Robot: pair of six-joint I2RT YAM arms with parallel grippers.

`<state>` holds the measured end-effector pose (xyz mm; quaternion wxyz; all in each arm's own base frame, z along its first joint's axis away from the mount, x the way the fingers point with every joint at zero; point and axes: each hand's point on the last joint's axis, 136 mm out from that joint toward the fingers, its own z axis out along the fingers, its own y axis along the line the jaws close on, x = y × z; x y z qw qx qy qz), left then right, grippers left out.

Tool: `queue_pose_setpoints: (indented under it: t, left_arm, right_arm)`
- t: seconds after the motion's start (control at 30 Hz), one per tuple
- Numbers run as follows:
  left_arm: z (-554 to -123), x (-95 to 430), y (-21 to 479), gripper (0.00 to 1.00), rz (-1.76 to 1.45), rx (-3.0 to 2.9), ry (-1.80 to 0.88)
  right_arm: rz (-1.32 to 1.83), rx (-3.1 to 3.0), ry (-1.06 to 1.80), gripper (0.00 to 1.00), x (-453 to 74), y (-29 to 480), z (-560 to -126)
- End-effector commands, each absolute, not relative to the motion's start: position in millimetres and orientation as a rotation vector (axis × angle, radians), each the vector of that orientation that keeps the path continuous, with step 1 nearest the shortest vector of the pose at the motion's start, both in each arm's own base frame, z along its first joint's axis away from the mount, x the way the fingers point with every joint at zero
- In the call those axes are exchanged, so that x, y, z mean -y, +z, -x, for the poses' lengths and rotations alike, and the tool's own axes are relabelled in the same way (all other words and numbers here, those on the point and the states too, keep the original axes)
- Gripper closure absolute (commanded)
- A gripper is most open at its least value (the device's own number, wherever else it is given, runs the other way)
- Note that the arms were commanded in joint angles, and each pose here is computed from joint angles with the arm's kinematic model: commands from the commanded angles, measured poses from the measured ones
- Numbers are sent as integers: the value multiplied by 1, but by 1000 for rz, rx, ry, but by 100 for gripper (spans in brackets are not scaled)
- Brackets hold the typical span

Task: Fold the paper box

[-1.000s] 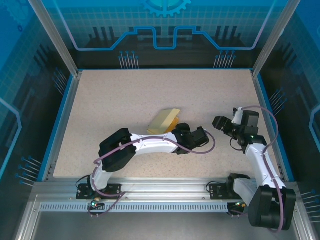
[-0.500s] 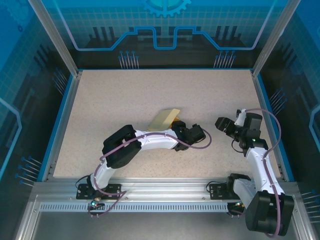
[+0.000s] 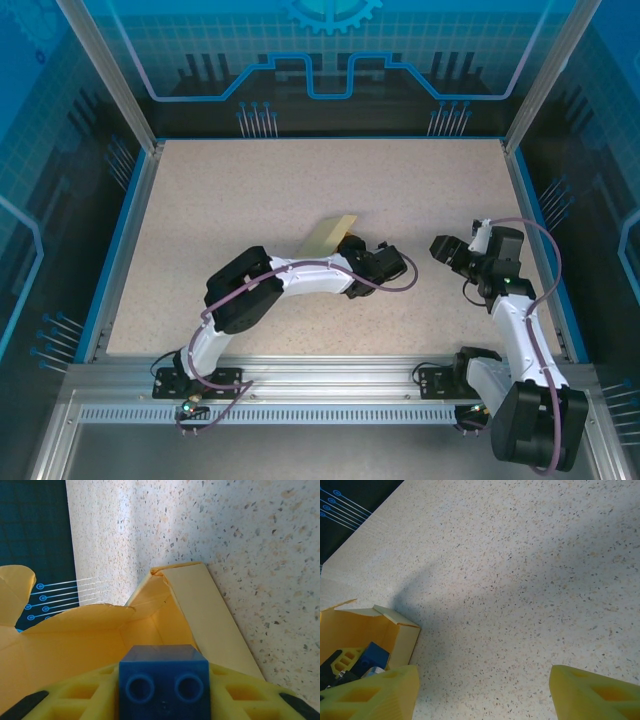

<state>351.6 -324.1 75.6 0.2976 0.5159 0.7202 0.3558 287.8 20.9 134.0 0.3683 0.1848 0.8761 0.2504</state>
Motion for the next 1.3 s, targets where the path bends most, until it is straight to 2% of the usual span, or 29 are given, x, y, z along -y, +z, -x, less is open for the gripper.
queue_pose_setpoints:
  t: [0.0, 0.23, 0.63, 1.03, 1.27]
  left_arm:
    - [-352, 315, 73, 57, -1346, -1928, 987]
    - [-350, 316, 79, 52, -1313, -1943, 956]
    - [-349, 332, 96, 51, -1257, -1952, 818]
    - [-320, 376, 112, 50, -1264, -2021, 376]
    - [-291, 396, 144, 48, -1225, -2059, 16]
  right_arm:
    - [-489, -2245, 664, 30, -20, 131, -287]
    - [-491, -2247, 669, 30, -20, 130, -287]
    - [-488, -2247, 688, 30, -22, 129, -288]
    - [-503, -2235, 646, 30, -17, 132, -286]
    - [-462, -2218, 617, 30, -20, 140, -284]
